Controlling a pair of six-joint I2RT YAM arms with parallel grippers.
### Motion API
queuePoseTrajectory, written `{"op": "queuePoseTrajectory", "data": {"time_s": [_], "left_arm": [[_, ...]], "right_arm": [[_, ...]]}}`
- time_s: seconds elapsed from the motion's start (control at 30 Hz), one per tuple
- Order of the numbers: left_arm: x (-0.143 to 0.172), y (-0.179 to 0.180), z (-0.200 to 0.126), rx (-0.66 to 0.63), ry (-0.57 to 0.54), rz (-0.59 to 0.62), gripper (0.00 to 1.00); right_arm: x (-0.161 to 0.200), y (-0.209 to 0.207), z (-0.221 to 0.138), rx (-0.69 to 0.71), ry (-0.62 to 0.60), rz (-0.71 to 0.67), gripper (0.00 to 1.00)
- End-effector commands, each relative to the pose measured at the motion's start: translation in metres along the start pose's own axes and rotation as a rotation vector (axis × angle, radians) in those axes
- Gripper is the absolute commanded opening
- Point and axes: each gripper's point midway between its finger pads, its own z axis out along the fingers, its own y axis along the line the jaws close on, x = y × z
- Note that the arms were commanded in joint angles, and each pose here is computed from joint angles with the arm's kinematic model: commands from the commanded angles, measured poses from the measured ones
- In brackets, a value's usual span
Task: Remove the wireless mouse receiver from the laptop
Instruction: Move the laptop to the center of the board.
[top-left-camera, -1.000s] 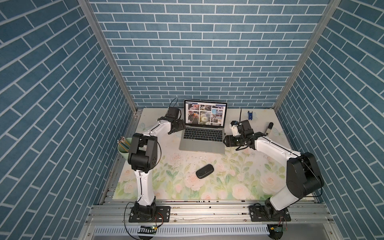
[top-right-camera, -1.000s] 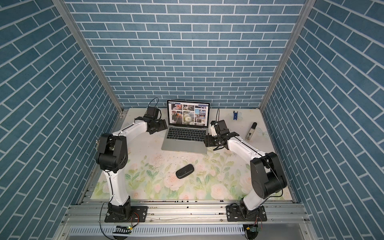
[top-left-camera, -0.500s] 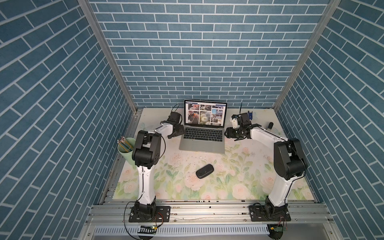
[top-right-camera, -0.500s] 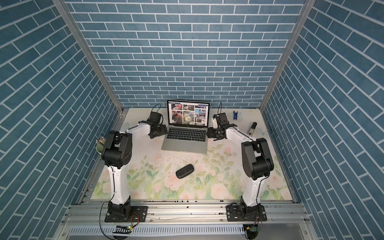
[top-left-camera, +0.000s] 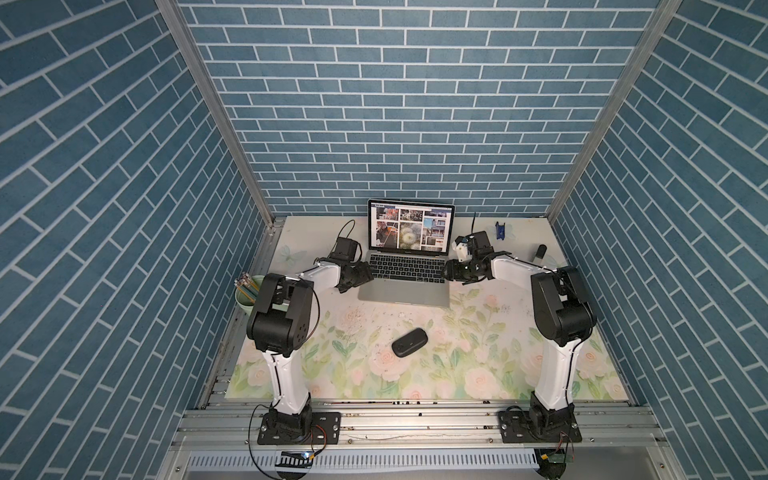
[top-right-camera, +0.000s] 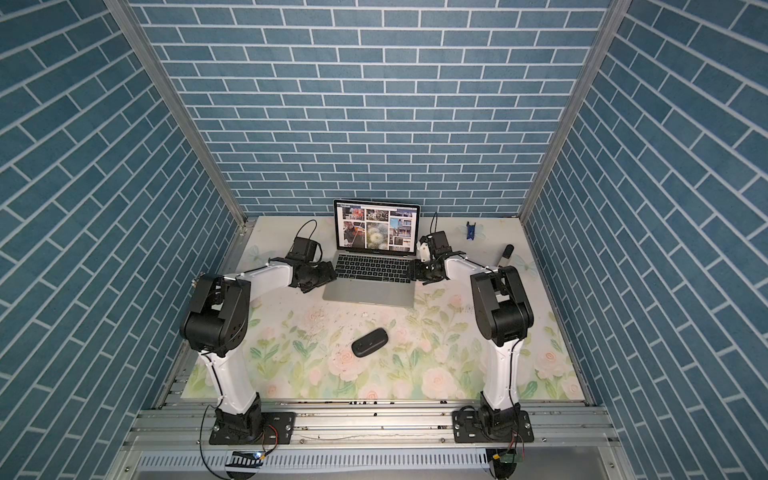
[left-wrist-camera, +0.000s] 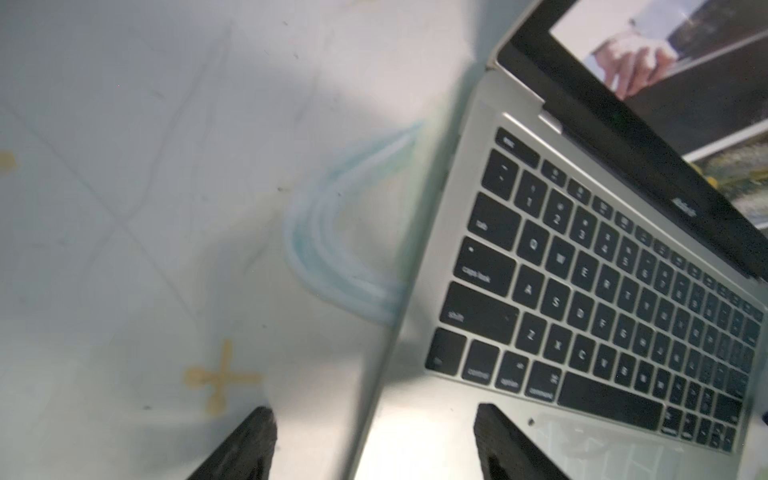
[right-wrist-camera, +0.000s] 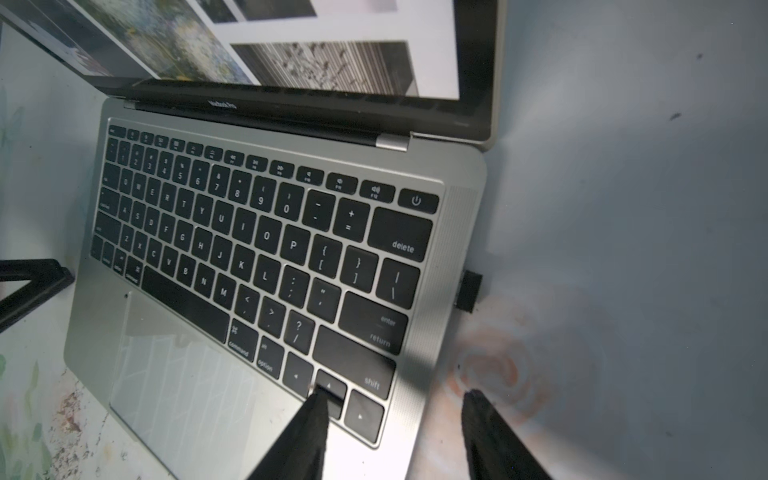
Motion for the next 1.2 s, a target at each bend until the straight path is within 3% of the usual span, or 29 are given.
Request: {"op": "queuePoseTrajectory", "data": {"time_s": [0.0,0.33,0.83,1.17], "left_arm": [[0.022,-0.018,0.0,0.053,0.052,0.008,0.8],[0.045,-0.019,0.013,0.04,0.095,0.022,0.8],[0.087,-0.052,-0.006,0.083,0.13,0.078,0.8],[0.081,-0.046,-0.005,0.015,0.114,0.121,0.81]], "right_arm": [[0.011,0.003,0.01,-0.03,0.02,0.035,0.55],[0.019,0.005,0.02,-0.034,0.045,0.036,0.55],[0.021,-0.001,0.038,-0.016,0.075,0.034,0.54],[0.036,0.012,0.033,-0.033,0.093,0.02,0.54]]}}
